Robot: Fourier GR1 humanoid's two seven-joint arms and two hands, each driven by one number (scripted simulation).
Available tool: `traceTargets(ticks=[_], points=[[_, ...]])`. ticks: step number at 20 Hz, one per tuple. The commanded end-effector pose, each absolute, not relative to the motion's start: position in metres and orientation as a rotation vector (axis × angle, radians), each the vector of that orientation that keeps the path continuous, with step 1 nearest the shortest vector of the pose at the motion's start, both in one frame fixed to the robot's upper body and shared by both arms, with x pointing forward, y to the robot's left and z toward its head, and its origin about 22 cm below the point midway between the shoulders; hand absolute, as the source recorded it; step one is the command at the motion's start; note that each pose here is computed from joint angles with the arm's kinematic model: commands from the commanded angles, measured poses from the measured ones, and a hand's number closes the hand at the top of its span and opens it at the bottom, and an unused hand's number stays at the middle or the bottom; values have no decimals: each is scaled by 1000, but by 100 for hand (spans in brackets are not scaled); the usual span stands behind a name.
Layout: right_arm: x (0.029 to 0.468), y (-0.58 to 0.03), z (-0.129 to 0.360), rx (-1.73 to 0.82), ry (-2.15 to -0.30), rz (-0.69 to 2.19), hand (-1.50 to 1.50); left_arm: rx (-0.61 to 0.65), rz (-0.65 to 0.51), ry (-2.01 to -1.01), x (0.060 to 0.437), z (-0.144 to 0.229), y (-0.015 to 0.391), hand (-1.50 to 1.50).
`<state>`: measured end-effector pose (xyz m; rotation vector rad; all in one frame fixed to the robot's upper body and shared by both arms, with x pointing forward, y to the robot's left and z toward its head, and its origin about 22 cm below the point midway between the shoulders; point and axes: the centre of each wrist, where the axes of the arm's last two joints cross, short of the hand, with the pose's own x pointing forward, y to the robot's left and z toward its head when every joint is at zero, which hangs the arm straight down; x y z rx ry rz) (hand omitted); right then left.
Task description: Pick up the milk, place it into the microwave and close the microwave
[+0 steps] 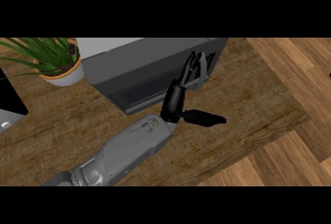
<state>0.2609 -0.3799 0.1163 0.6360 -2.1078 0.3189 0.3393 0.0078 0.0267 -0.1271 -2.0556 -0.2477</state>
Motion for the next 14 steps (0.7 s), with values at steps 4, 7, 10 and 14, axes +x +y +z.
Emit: traceTargets(ticks=[4,7,10,14], points=[[265,-380,126,669,-2108,348,-150,-104,-217,-2047,354,41,5,-150],[265,-379,121,685,-2101,329,-150,-106,-215,-2044,353,39,5,-150],[264,-381,122,687,-2095,327,-150,-111,-215,-2034,353,35,7,-150],[266,-382,129,689,-2097,343,-150,-123,-247,-1952,356,31,9,150]])
